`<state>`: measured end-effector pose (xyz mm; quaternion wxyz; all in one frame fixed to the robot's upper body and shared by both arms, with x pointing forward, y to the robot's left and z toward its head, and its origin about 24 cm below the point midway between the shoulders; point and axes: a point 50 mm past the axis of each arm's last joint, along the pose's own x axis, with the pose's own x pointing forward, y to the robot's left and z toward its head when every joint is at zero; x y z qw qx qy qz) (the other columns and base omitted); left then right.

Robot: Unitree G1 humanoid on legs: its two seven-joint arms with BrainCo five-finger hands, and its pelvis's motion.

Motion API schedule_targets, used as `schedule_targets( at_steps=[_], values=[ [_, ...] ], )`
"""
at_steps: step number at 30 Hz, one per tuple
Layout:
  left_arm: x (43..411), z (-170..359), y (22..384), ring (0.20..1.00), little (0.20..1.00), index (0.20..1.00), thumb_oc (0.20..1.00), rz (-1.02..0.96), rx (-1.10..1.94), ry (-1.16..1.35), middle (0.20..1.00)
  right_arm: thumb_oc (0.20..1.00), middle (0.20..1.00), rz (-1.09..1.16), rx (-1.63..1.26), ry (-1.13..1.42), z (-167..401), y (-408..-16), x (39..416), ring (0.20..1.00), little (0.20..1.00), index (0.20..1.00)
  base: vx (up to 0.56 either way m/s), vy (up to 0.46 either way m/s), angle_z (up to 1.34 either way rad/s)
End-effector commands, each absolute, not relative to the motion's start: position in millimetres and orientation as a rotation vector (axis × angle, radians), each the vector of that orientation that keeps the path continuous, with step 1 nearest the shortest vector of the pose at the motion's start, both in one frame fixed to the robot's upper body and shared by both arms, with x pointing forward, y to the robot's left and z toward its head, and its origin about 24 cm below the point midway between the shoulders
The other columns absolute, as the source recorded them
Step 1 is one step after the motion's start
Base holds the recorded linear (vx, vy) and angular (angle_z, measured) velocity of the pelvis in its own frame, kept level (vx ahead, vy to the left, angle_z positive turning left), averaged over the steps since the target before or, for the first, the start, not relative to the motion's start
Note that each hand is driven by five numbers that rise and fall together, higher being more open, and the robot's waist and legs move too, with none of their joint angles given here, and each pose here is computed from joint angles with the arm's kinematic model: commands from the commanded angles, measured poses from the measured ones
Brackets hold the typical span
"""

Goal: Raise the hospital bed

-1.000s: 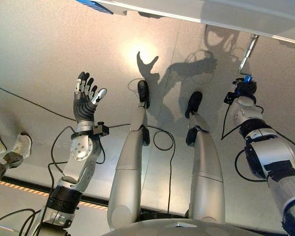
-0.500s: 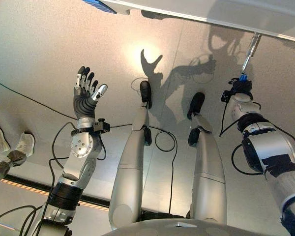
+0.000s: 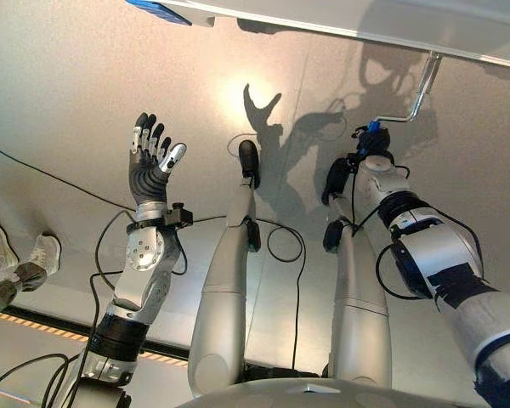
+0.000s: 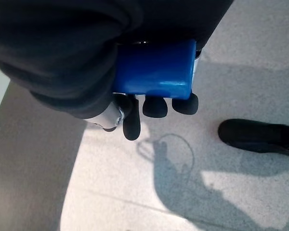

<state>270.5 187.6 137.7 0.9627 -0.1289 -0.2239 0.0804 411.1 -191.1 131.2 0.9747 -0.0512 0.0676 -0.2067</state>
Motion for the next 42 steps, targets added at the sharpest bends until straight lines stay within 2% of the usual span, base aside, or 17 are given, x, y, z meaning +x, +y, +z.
schedule_targets(
  at_steps=[1,7,12,21,30,36,42],
  values=[
    [261.7,163.2,187.2,1.000,1.000,1.000,1.000,0.156,-0.328,-0.596,1.000,0.200,0.200,-0.173,-0.457,-0.019,153.8,-135.6,418.4,0.200,0.200,0.200,0.00,0.015,-0.04],
    [260.7,161.0,193.0,1.000,1.000,1.000,1.000,0.178,-0.315,-0.588,1.000,0.200,0.200,0.025,-0.420,-0.210,171.9,-87.2,406.5,0.200,0.200,0.200,0.00,0.005,-0.04],
    [258.8,158.3,197.6,1.000,1.000,1.000,1.000,0.199,-0.307,-0.583,1.000,0.200,0.200,0.201,-0.249,-0.436,198.9,-72.1,375.1,0.200,0.200,0.200,0.00,-0.001,-0.01],
    [254.4,150.1,202.7,1.000,1.000,1.000,1.000,0.239,-0.272,-0.560,1.000,0.200,0.200,0.305,0.163,-0.641,213.8,-110.8,315.3,0.200,0.200,0.200,0.00,0.000,0.00],
    [244.6,145.3,208.1,1.000,1.000,1.000,1.000,0.268,-0.263,-0.559,1.000,0.200,0.200,0.285,0.349,-0.783,223.3,-143.6,279.5,0.200,0.200,0.200,0.01,-0.001,0.00],
    [240.6,145.3,212.6,1.000,1.000,1.000,1.000,0.279,-0.261,-0.571,1.000,0.200,0.200,0.130,0.430,-0.881,229.2,-179.0,267.8,0.200,0.200,0.200,-0.01,-0.004,0.00],
    [239.0,147.2,217.0,1.000,1.000,1.000,1.000,0.295,-0.267,-0.588,1.000,0.200,0.200,-0.158,0.448,-0.949,229.6,-221.3,263.3,0.200,0.200,0.200,0.00,0.000,0.00]
  ],
)
